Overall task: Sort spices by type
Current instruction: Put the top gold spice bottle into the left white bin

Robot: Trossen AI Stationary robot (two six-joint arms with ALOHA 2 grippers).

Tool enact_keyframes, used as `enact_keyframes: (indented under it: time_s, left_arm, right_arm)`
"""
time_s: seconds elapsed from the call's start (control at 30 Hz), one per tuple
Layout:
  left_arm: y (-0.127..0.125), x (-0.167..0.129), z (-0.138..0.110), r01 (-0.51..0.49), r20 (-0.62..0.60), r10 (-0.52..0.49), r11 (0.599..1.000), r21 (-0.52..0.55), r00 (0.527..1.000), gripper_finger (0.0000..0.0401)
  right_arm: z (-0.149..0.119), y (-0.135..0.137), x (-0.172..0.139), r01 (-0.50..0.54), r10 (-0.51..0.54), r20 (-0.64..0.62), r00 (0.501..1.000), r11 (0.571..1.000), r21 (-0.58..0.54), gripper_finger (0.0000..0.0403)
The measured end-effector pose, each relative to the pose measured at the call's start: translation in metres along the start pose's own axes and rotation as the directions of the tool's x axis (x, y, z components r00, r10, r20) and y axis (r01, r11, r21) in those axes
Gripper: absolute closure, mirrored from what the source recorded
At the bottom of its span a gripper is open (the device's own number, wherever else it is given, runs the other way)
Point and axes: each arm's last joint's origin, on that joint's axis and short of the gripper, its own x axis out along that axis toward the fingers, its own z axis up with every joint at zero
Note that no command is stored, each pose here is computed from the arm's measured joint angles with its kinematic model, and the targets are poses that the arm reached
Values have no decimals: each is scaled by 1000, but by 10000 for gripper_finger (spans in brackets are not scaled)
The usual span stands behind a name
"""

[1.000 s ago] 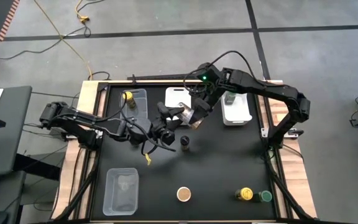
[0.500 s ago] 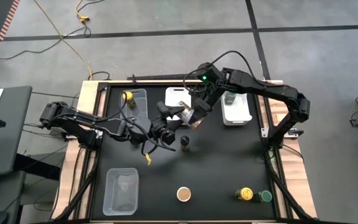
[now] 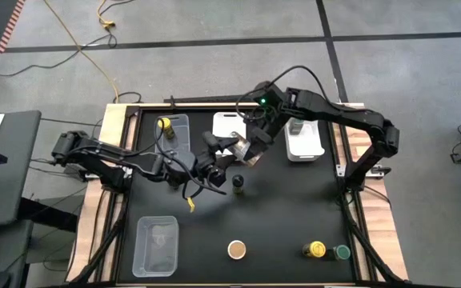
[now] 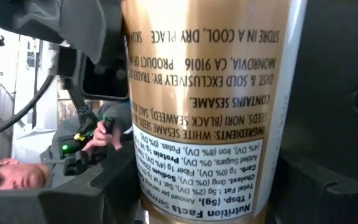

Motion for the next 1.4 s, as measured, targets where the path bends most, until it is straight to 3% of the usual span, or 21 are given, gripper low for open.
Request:
enact_keyframes:
  time_s: [0.37,0.6,0.83,1.0,1.17,1.4]
  left_arm:
    - [3,4,-4,-11,18,7,973,232,1000,62]
    - [3,4,-4,-12,31,5,973,230,1000,73]
    - [3,4,-4,-12,28,6,979,205,1000,130]
    - [3,5,-5,-11,23,7,980,197,1000,130]
    - [4,7,-8,-5,23,3,994,111,1000,126]
    - [4,7,-8,-7,25,4,994,105,1000,122]
  right_arm:
    - [0,1,0,-4,4,1,1000,1000,-5,100]
    - [1,0,-1,23,-23,26,999,1000,-1,100]
    - [1,-1,-1,30,-30,33,999,1000,7,98]
    - [1,-1,-2,34,-34,37,999,999,7,97]
    - [1,-1,-2,32,-34,37,999,998,58,97]
    - [1,-1,-2,33,-35,38,999,998,56,96]
